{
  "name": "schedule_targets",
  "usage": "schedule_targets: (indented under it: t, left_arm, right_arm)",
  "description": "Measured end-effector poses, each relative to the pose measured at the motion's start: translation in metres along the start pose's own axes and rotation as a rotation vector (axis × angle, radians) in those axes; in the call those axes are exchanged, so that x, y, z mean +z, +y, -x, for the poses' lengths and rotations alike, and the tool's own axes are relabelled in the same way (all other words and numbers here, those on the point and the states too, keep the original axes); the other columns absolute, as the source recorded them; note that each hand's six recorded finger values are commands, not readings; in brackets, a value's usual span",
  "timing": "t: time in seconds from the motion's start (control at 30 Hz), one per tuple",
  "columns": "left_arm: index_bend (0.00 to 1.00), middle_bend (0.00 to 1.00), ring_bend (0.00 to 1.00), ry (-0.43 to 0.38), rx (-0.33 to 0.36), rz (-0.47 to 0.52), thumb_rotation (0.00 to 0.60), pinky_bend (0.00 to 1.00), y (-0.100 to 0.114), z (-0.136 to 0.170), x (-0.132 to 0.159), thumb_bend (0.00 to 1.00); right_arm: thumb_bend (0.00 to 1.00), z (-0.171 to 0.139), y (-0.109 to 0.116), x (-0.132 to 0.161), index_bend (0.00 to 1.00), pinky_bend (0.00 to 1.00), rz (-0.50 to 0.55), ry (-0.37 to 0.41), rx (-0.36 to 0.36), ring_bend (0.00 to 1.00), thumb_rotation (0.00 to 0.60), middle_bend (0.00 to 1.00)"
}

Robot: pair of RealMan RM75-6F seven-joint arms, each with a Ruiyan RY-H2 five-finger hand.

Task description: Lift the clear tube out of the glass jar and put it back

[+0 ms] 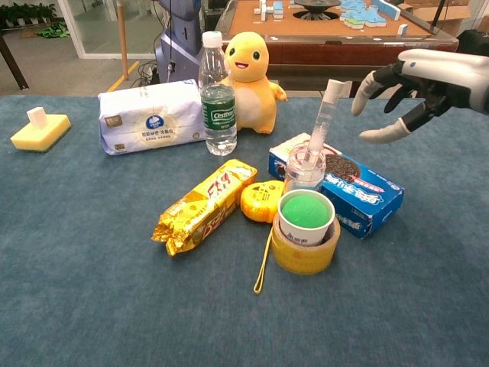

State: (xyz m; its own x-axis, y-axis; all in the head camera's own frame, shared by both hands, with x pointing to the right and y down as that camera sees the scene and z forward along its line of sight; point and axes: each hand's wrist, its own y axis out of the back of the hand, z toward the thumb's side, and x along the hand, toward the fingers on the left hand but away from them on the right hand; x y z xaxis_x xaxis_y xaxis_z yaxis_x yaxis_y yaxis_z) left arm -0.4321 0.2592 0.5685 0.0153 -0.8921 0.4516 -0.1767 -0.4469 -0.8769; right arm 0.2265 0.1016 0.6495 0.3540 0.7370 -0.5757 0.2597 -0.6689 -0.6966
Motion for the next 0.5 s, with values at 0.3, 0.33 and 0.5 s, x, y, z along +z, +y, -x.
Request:
schedule_targets:
  t: [0.3,0.33,0.5]
  left_arm:
    - [0.23,0.09,0.14,0.006,0.000,0.000,0.600,0.04,0.000,-0.001,-0.003,0.29]
    - [0.23,0.09,0.14,0.006,0.001,0.001,0.600,0.04,0.000,-0.001,-0.003,0.29]
    - [0.23,0.09,0.14,0.009,-0.001,0.003,0.600,0.04,-0.001,-0.001,-0.004,0.29]
  right_arm:
    - [0.34,0.023,-0.016,0.017,0.44,0.24,-0.017,0.024,0.038,0.17,0.600,0.28]
    - [0.34,0.025,-0.017,0.019,0.44,0.24,-0.018,0.026,0.039,0.17,0.600,0.28]
    - [0.34,0.030,-0.021,0.023,0.45,0.24,-0.020,0.034,0.047,0.17,0.600,0.28]
